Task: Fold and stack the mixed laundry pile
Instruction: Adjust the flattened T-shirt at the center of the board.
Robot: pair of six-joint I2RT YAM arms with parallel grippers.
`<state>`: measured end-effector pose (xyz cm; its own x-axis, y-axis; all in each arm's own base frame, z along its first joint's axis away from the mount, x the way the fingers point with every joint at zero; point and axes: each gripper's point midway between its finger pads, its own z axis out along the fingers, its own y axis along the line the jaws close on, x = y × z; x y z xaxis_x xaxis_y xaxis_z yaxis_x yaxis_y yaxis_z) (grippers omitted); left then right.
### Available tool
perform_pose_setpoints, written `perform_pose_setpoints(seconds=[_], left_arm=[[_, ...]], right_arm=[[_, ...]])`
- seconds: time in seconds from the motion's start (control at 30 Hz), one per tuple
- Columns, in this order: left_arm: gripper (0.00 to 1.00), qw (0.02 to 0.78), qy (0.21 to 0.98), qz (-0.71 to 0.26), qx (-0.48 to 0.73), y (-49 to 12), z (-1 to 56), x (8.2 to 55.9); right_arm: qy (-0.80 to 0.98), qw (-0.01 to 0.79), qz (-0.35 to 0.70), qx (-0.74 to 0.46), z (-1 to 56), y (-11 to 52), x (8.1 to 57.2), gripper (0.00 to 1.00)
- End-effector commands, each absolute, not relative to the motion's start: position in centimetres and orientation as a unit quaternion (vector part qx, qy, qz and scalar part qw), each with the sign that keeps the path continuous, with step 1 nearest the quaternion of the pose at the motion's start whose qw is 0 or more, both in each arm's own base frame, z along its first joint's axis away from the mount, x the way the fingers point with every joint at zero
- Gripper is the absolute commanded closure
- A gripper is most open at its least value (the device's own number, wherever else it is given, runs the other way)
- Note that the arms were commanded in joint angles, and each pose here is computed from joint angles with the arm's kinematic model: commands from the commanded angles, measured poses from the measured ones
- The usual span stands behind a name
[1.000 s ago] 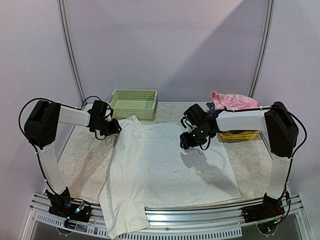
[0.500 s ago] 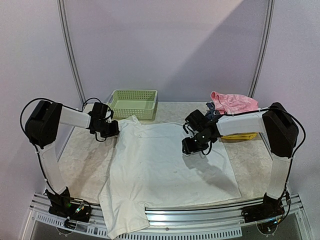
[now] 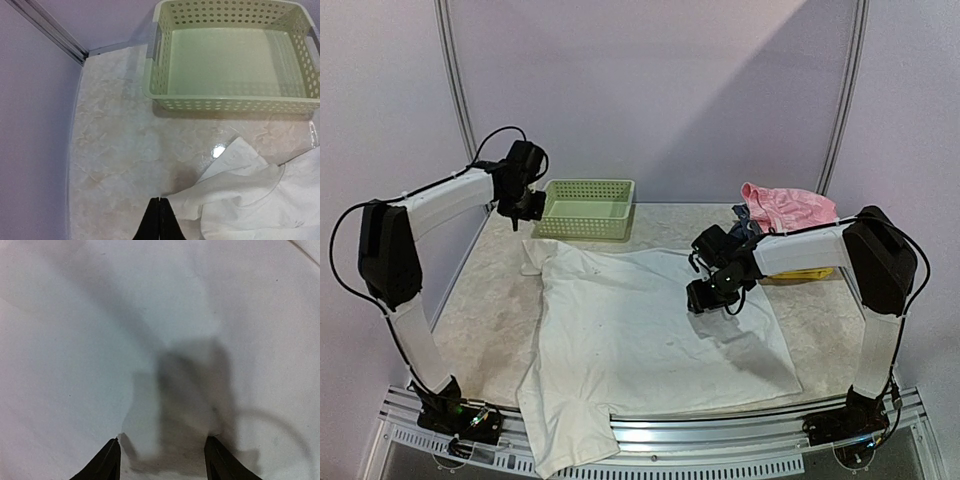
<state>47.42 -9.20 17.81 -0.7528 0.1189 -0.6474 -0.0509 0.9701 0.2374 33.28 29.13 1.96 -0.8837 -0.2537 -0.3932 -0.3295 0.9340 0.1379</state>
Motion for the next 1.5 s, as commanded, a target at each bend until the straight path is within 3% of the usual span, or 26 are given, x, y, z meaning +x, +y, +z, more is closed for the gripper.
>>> perform_pose_setpoints(seconds=[0.0,0.2,0.27,0.33,0.7,1.07,1.2,1.37,1.47], left_arm=[[0.93,0.244,0.914,0.308,0.097,-5.9,16.2,46.3],[0.40,0.257,0.923,0.277,0.077,-7.2,14.3,46.5],[0.33,0.288,0.933,0.207,0.062,-8.6,14.4,45.7],[0.31,0.309,0.941,0.129,0.047,-9.9,14.1,44.4],[0.38,0.261,0.964,-0.061,0.004,-12.9,7.7,36.6],[0.47,0.226,0.966,-0.127,-0.009,-14.9,2.7,35.4],[0.62,0.218,0.967,-0.128,-0.014,-15.1,1.5,35.6],[0.94,0.224,0.966,-0.128,-0.017,-15.1,1.0,35.7],[0.96,0.236,0.965,-0.110,-0.018,-14.6,1.6,35.7]], right_arm=[[0.967,0.184,0.094,-0.146,1.4,28.7,33.1,0.42],[0.968,0.183,0.096,-0.143,1.5,28.8,33.3,0.42],[0.967,0.185,0.098,-0.142,1.8,28.9,33.4,0.42],[0.965,0.194,0.103,-0.144,2.6,29.2,33.7,0.42],[0.955,0.222,0.119,-0.155,4.7,30.0,34.4,0.42],[0.952,0.238,0.122,-0.146,6.0,28.8,33.5,0.42],[0.952,0.241,0.121,-0.144,6.2,28.5,33.3,0.42],[0.952,0.243,0.120,-0.143,6.4,28.3,33.2,0.42],[0.952,0.243,0.120,-0.144,6.4,28.3,33.1,0.42]])
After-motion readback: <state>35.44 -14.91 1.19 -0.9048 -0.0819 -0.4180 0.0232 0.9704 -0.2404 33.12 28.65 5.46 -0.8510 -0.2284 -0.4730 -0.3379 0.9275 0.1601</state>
